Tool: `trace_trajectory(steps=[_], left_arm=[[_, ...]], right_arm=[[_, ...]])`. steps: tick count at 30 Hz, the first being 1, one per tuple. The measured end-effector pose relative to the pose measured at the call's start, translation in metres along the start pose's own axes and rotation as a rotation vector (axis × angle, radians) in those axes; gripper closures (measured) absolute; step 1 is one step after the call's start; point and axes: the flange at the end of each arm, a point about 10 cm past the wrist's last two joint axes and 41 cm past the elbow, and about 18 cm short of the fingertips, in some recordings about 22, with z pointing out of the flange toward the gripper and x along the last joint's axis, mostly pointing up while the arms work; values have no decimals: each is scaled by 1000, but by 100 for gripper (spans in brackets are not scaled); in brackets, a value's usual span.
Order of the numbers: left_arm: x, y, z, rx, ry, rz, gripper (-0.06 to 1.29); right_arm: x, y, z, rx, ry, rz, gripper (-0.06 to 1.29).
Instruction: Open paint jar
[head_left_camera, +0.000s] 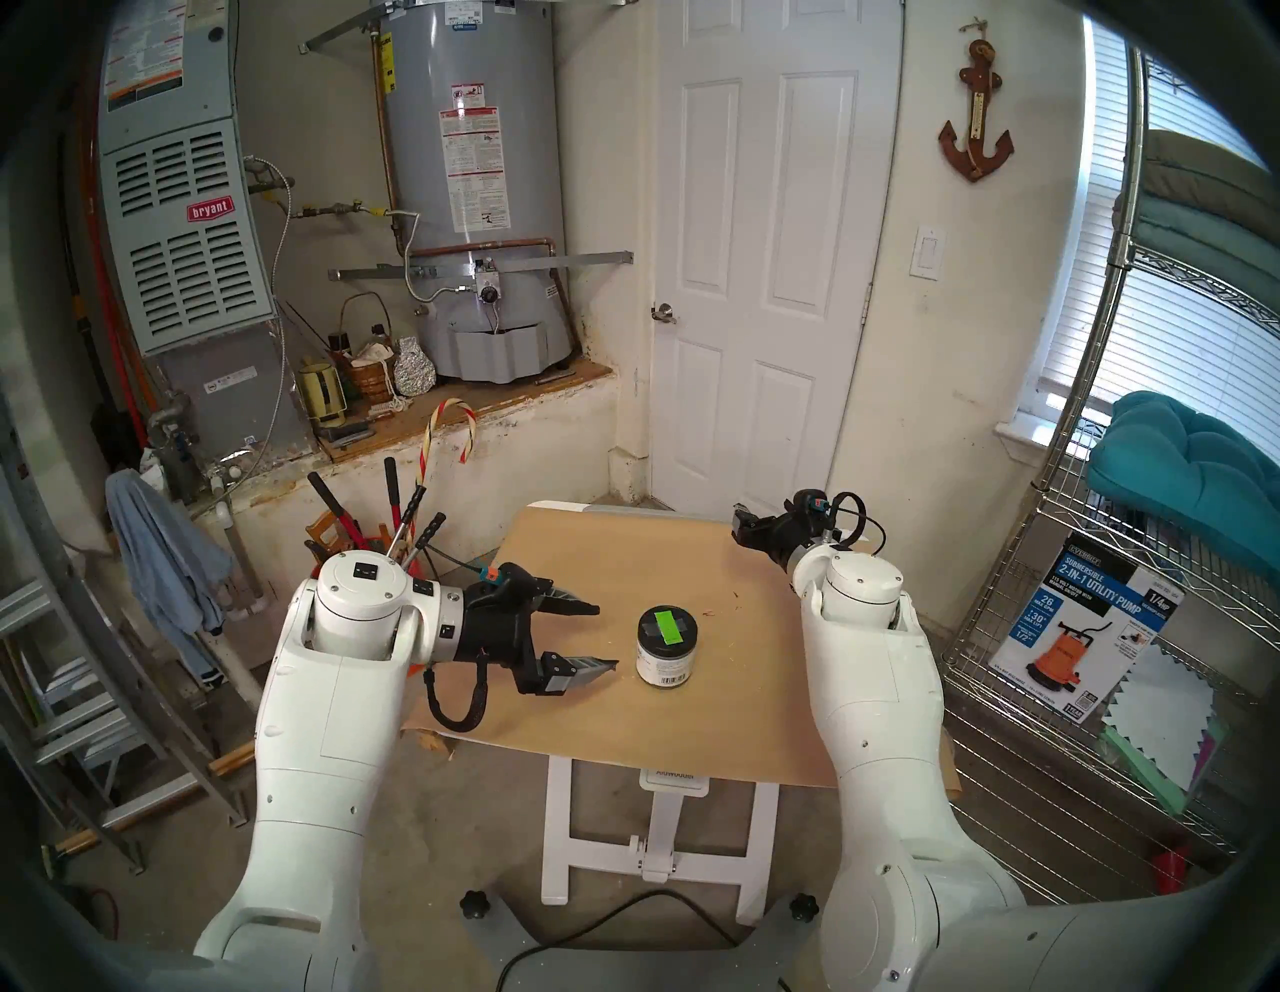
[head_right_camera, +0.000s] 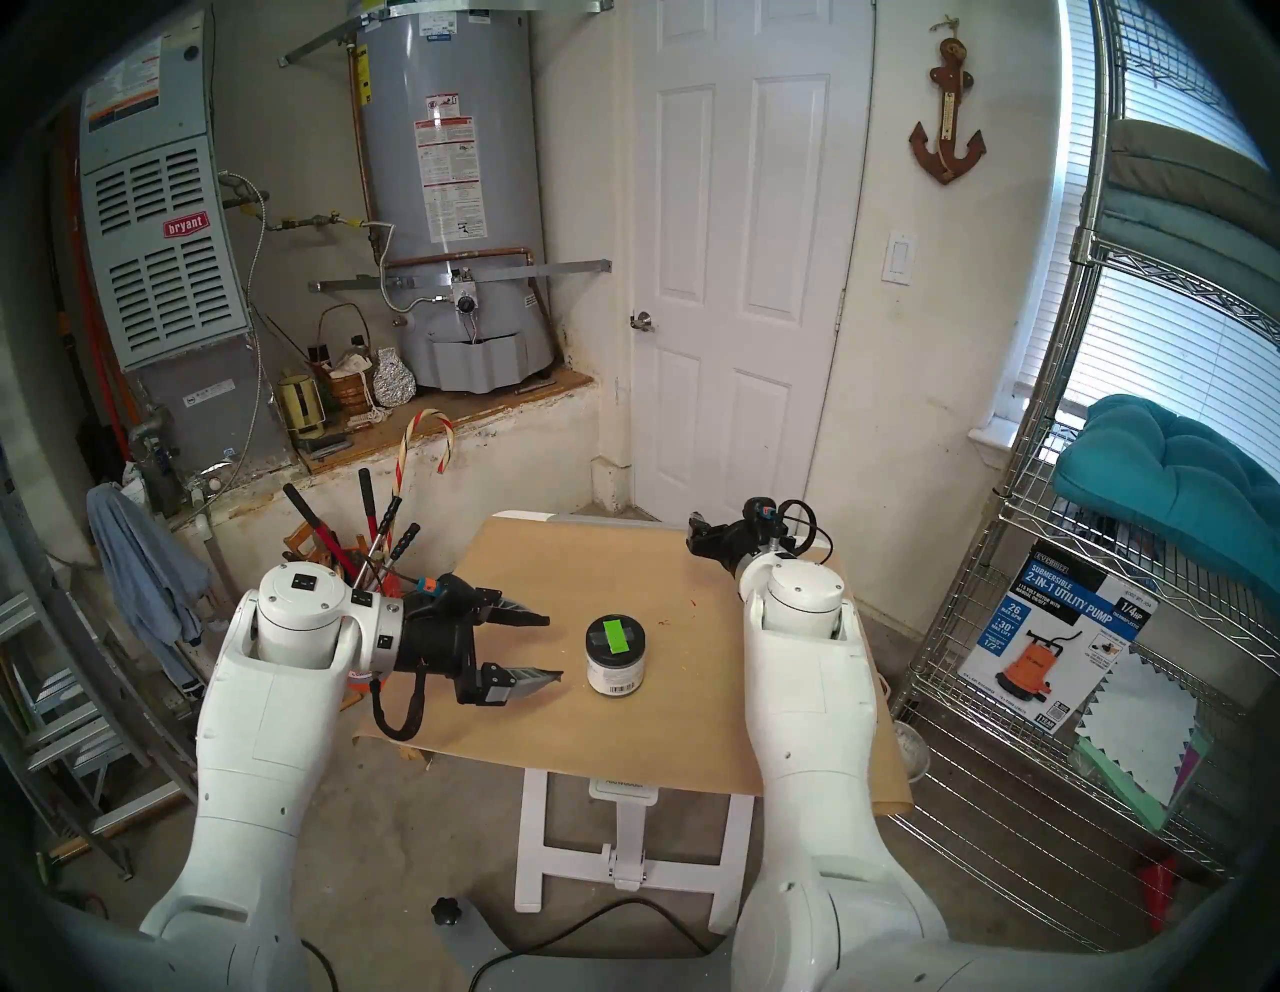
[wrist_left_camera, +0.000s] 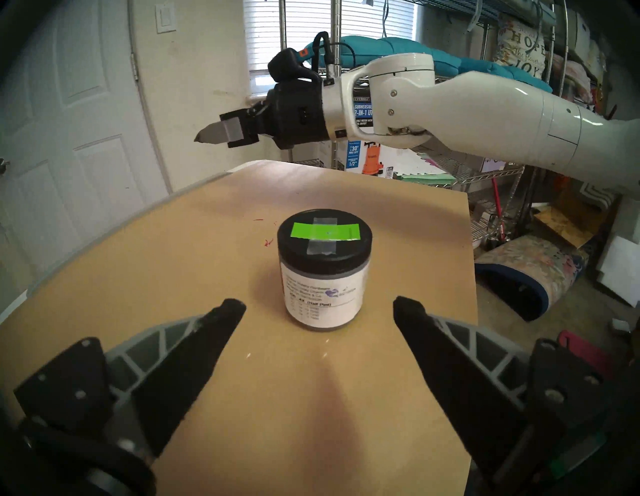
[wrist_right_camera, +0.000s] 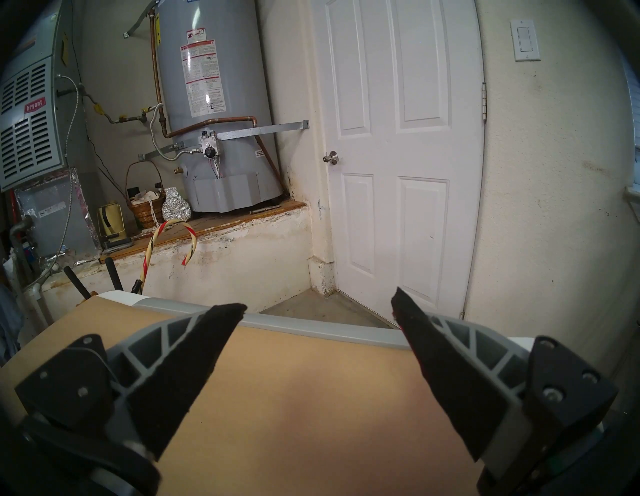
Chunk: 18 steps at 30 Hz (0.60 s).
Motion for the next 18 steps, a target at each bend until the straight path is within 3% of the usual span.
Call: trace_trajectory(steps=[11,18], left_arm=[[-8,0,26,-59,-3,-9,2],[-19,-8,39,-51,7,-14,2]], right_arm=[[0,0,0,0,0,0,1],[0,0,0,0,0,0,1]])
